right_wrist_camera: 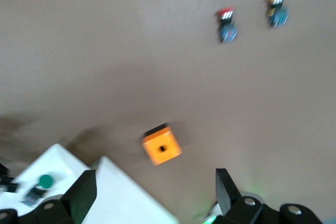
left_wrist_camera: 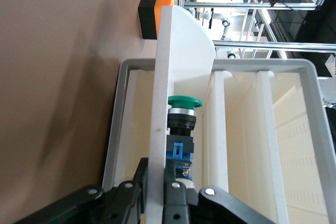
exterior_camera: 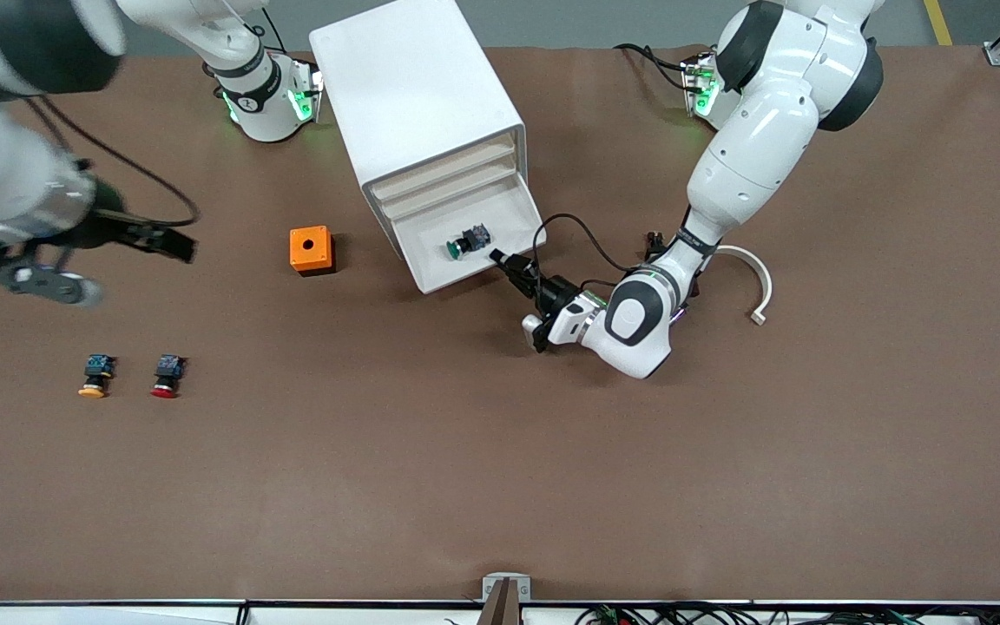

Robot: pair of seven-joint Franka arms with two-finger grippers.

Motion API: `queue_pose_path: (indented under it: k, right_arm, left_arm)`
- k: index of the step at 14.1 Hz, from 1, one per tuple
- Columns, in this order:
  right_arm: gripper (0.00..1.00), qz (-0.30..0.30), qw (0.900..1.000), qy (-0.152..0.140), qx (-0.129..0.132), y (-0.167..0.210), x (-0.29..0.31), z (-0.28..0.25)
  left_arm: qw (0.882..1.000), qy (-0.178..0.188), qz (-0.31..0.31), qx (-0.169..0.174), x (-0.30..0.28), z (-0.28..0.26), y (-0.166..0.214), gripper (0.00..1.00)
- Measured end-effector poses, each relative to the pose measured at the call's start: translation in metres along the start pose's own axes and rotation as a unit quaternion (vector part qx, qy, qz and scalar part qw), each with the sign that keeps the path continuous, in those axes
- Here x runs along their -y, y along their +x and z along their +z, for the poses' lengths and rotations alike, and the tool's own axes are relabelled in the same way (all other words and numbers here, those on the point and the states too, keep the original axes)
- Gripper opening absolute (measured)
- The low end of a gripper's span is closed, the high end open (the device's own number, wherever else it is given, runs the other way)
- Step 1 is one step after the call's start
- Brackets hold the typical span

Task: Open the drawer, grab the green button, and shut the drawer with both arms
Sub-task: 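Reach the right gripper into the drawer while the left gripper holds it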

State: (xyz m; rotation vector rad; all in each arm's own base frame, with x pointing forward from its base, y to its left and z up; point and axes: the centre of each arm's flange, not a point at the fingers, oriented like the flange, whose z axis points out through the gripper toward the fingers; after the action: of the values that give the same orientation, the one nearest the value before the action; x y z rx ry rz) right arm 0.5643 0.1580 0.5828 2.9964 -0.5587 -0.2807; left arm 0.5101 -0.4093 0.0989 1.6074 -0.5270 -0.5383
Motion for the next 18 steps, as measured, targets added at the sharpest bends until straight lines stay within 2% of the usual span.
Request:
queue_pose_path:
  k: [3,6,8,10,12,14,15,18]
  right_arm:
    - [1.0,0.084,0.996,-0.008,-0.005,-0.052,0.086,0.027]
    - [1.0,0.17,0.985,0.008,-0.026,-0.09,0.152,0.074]
    - [1.0,0.219,0.975,0.016,-0.033,-0.111,0.183,0.11]
    - [1.0,0.274,0.961,0.025,-0.027,-0.126,0.209,0.144]
    - [1.0,0.315,0.949,0.031,-0.017,-0.136,0.231,0.172]
    - [1.0,0.328,0.944,0.027,-0.014,-0.145,0.248,0.197]
    - [1.0,0.329,0.944,0.024,-0.013,-0.149,0.254,0.207]
    - [1.0,0.328,0.945,0.024,-0.003,-0.158,0.27,0.232]
  left_arm:
    - [1.0,-0.001,0.001,-0.014,0.002,-0.019,0.003,0.15]
    - [1.0,0.0,-0.007,-0.02,0.003,-0.025,0.005,0.2]
    - [1.0,0.001,-0.018,-0.022,0.001,-0.027,0.007,0.34]
    - [0.999,0.007,-0.04,-0.025,-0.003,-0.035,0.012,0.55]
    - [0.997,0.043,-0.053,-0.025,-0.01,-0.063,0.017,0.76]
    - [0.994,0.089,-0.064,-0.023,-0.023,-0.102,0.021,0.96]
    - [0.99,0.118,-0.07,-0.021,-0.03,-0.122,0.02,1.0]
    - [0.976,0.202,-0.079,-0.008,-0.046,-0.166,0.015,1.0]
